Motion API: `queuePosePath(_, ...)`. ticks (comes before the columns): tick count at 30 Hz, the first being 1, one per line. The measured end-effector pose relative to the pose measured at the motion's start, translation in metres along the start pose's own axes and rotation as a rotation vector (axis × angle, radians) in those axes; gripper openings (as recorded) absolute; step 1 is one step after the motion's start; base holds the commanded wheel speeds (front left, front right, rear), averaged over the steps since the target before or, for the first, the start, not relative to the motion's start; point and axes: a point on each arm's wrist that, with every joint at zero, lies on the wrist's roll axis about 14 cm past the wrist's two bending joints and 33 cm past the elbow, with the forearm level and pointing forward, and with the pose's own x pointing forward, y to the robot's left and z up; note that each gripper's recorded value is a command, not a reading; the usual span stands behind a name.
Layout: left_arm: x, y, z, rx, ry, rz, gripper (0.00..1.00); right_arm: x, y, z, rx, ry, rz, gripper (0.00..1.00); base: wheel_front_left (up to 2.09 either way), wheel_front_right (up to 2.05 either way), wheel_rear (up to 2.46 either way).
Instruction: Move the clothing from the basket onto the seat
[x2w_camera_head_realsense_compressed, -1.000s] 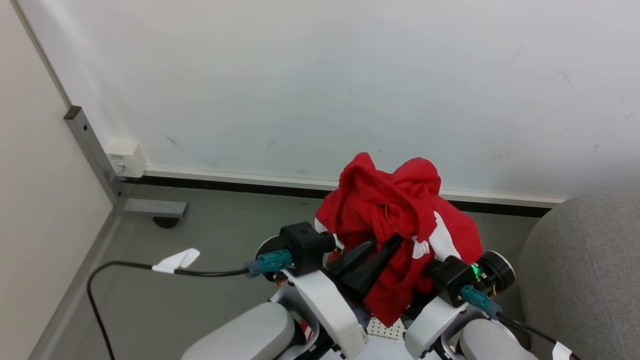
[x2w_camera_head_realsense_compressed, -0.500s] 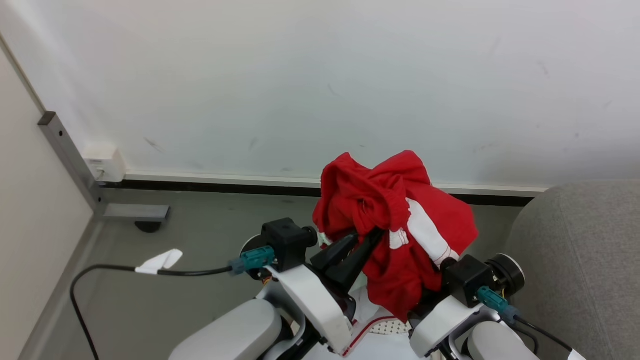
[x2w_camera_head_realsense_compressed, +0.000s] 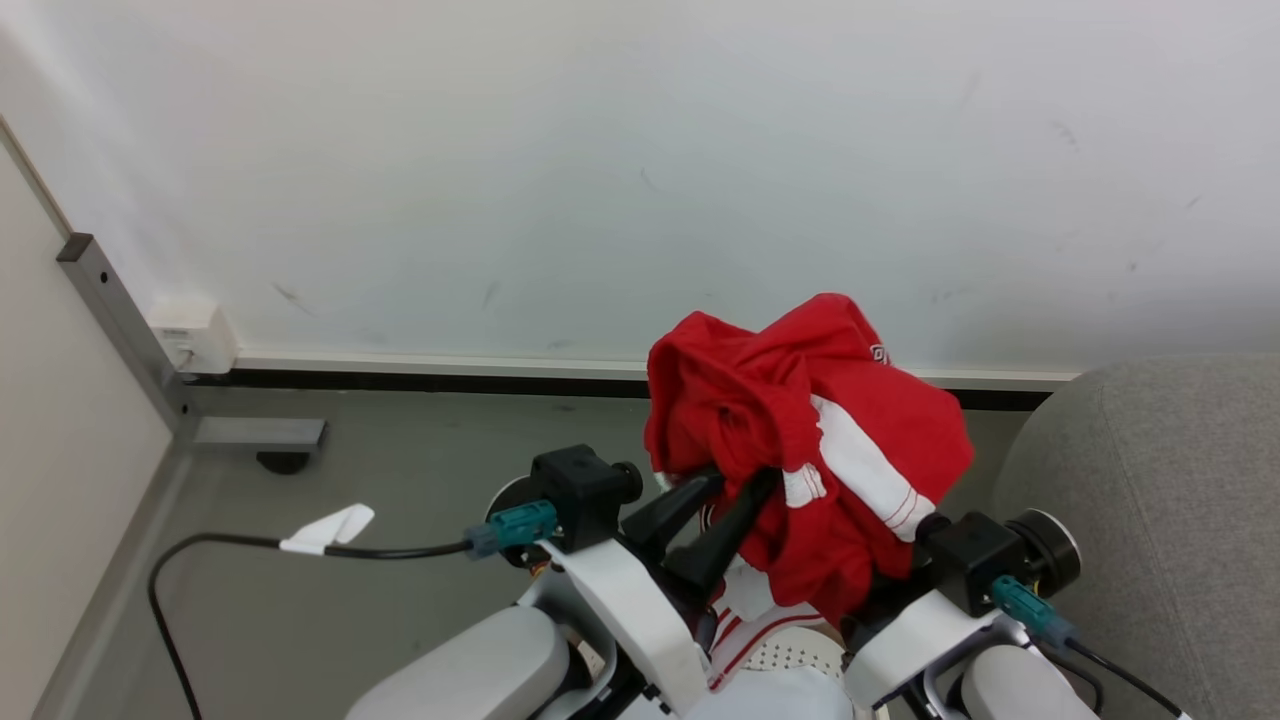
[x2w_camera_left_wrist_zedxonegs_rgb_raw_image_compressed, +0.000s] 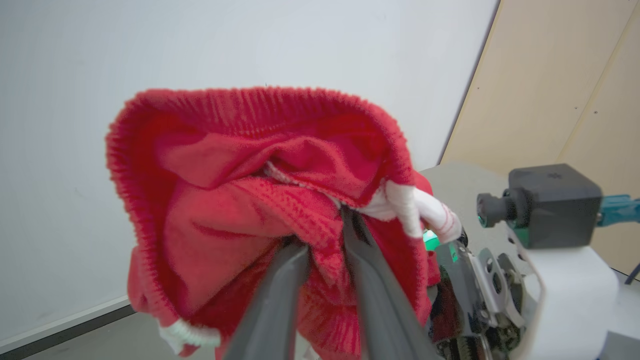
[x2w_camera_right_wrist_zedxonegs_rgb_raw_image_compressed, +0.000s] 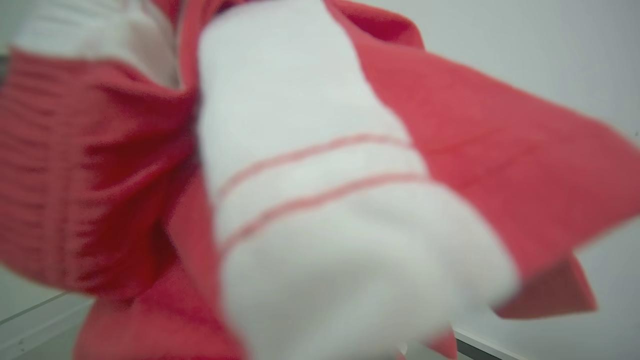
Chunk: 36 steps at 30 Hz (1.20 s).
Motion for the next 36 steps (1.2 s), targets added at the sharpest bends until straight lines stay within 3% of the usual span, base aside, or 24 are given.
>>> queuePosePath(18,-0.003,-0.006,-0.023,0.008,0.049,-0.038,1.0,-0.044,-0.077,0.014,-0.06,-0.042,-0.216,0.0,0.0,0.0,0.0)
queuePosePath(36,0.04,-0.083,-0.047,-0.025,0.055,-0.351,1.0,-0.153,-0.168,0.06,-0.201,-0.103,-0.583,0.0,0.0,0.0,0.0)
